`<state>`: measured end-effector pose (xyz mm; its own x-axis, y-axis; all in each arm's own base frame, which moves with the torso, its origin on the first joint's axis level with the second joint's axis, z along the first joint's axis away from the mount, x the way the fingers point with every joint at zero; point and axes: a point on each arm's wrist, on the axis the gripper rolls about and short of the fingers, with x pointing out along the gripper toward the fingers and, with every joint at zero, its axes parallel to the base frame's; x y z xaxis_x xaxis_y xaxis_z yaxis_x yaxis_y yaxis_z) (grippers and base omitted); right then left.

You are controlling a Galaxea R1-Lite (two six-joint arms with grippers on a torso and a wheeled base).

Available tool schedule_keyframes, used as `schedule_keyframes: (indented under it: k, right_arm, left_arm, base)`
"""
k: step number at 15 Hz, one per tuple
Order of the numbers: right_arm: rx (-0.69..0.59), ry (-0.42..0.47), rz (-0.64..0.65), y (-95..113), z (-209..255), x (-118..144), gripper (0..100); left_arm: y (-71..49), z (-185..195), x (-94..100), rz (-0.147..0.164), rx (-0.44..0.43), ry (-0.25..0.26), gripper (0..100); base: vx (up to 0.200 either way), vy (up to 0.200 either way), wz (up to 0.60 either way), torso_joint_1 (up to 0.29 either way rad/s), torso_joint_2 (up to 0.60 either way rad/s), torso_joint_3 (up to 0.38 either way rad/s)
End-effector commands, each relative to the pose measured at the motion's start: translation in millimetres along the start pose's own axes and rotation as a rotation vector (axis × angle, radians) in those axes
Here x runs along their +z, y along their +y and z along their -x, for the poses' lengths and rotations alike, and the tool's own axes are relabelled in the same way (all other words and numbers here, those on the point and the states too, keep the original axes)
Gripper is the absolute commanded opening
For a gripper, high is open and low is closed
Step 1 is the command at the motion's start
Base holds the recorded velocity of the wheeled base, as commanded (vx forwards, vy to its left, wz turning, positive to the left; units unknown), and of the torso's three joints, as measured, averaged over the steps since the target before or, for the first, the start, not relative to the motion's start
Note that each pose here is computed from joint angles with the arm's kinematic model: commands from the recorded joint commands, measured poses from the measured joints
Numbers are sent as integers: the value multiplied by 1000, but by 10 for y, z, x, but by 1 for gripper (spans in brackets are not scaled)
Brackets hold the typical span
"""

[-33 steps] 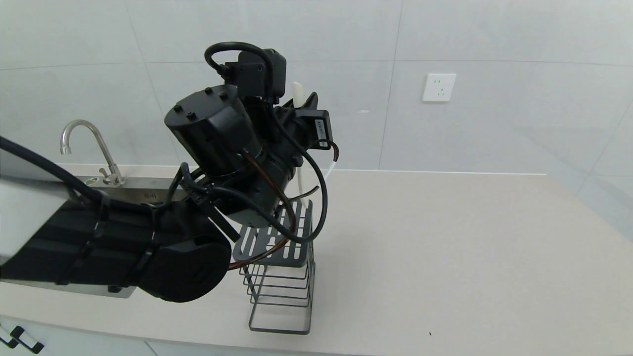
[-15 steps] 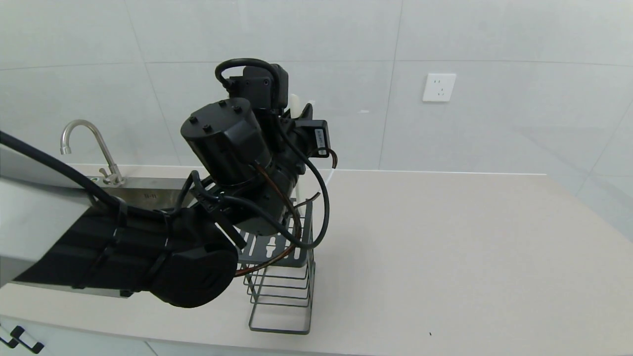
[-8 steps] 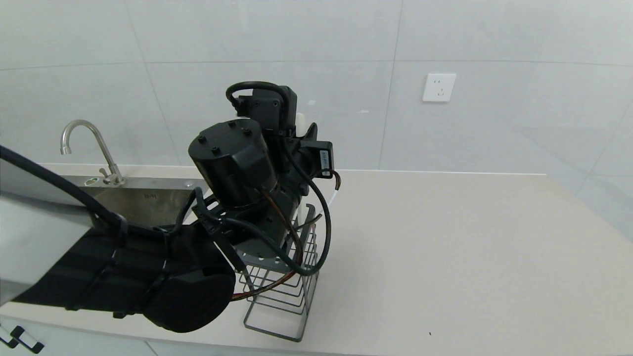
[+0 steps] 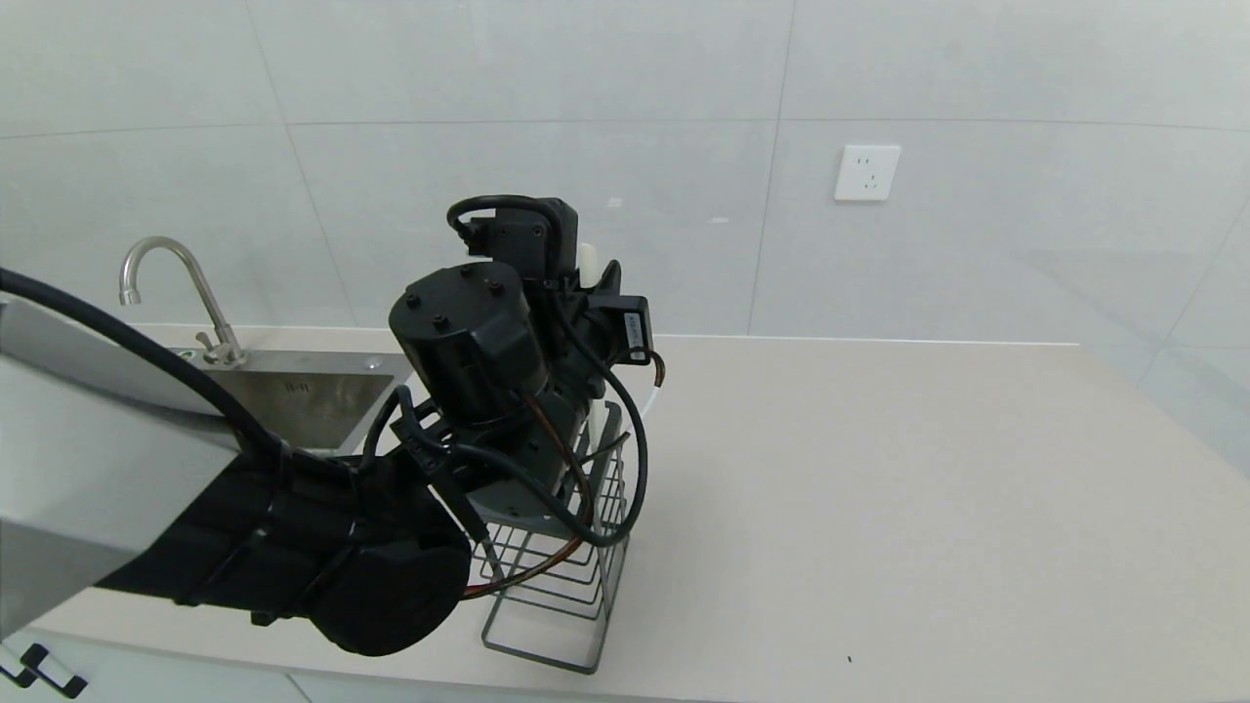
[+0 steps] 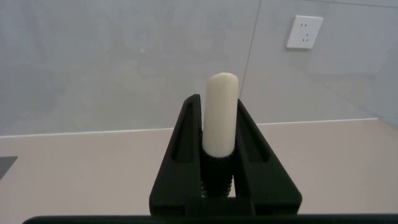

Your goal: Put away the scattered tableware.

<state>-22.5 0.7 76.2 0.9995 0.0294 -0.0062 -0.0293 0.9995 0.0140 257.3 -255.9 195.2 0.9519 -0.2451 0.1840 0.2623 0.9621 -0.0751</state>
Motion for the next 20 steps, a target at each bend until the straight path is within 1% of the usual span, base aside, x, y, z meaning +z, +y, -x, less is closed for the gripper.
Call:
schedule_keyframes:
  k: [1,4,5,7,8,11,12,14,16,17,18,19,20]
  right_arm:
    - [0,1,0,0,-1,2,0]
    - [0,3,0,0,-1,0,0]
    - [0,3,0,0,-1,0,0]
    - [0,3,0,0,-1,0,0]
    - [0,3,0,0,-1,0,0]
    - [0,3,0,0,-1,0,0]
    - [0,3,0,0,-1,0,0]
    - [0,3,0,0,-1,0,0]
    - [0,3,0,0,-1,0,0]
    - [0,5,0,0,-3,-4,0]
    - [0,3,0,0,-1,0,0]
    - [0,3,0,0,-1,0,0]
    - [0,3,0,0,-1,0,0]
  left_arm:
    - [6,16,-131,-22,-9,34,0]
    - [-7,7,-173,-25,-38,42,0]
    - [-5,8,-188,-20,-55,42,0]
    - [1,-9,-251,7,-56,33,0]
    - [11,-12,-259,7,-54,32,100]
    - [82,-46,-265,2,-35,31,100]
    - [125,-48,-274,-5,-29,34,100]
    - [127,-44,-225,-10,-64,10,100]
    - [190,-50,-125,-61,-120,-44,100]
    - [211,-35,-51,-89,-191,-73,100]
    - [261,-41,14,-127,-237,-100,100]
    - [287,-24,101,-149,-282,-130,100]
    - [295,-9,141,-148,-303,-140,100]
  base:
    - [0,0,0,0,0,0]
    - [0,0,0,0,0,0]
    - [0,0,0,0,0,0]
    - [0,0,0,0,0,0]
    - [0,0,0,0,0,0]
    - [0,0,0,0,0,0]
    - [0,0,0,0,0,0]
    - [0,0,0,0,0,0]
    - [0,0,0,0,0,0]
    - [0,0,0,0,0,0]
    - [0,0,0,0,0,0]
    - [0,0,0,0,0,0]
    - [0,0,0,0,0,0]
